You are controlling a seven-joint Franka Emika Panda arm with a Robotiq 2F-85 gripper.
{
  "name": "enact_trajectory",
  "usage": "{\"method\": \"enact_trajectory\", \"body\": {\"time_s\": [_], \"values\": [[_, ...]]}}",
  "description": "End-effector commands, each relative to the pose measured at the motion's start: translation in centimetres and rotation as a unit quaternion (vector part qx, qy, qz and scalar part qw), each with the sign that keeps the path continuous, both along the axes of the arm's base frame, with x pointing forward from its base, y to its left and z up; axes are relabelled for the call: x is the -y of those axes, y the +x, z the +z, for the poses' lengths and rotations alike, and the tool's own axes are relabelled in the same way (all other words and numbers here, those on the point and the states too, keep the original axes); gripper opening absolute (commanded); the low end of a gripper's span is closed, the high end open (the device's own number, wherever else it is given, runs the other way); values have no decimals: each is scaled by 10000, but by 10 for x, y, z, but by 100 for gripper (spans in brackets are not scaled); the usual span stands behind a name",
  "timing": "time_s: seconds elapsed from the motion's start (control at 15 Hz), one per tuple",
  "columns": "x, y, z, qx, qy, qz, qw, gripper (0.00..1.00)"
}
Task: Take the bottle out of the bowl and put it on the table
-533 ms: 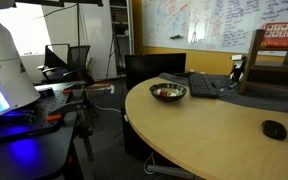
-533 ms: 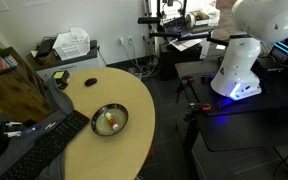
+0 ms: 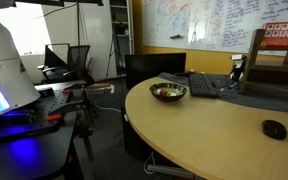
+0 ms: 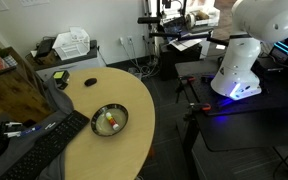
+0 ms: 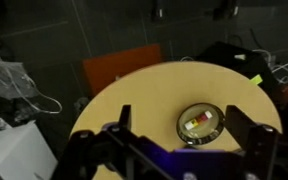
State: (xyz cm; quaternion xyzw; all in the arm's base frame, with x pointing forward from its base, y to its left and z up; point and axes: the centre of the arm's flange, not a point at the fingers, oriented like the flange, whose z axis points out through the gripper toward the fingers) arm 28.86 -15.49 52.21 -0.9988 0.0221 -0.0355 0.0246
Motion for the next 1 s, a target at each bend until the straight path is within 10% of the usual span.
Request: {"method": "enact_trajectory", "body": {"time_s": [0.0, 0.53, 0.93], "values": [[-60, 38, -17, -386, -278, -857, 9952, 100], [-195, 145, -89, -717, 305, -2685, 9601, 100], [-212, 234, -150, -508, 864, -4133, 9051, 100]]}}
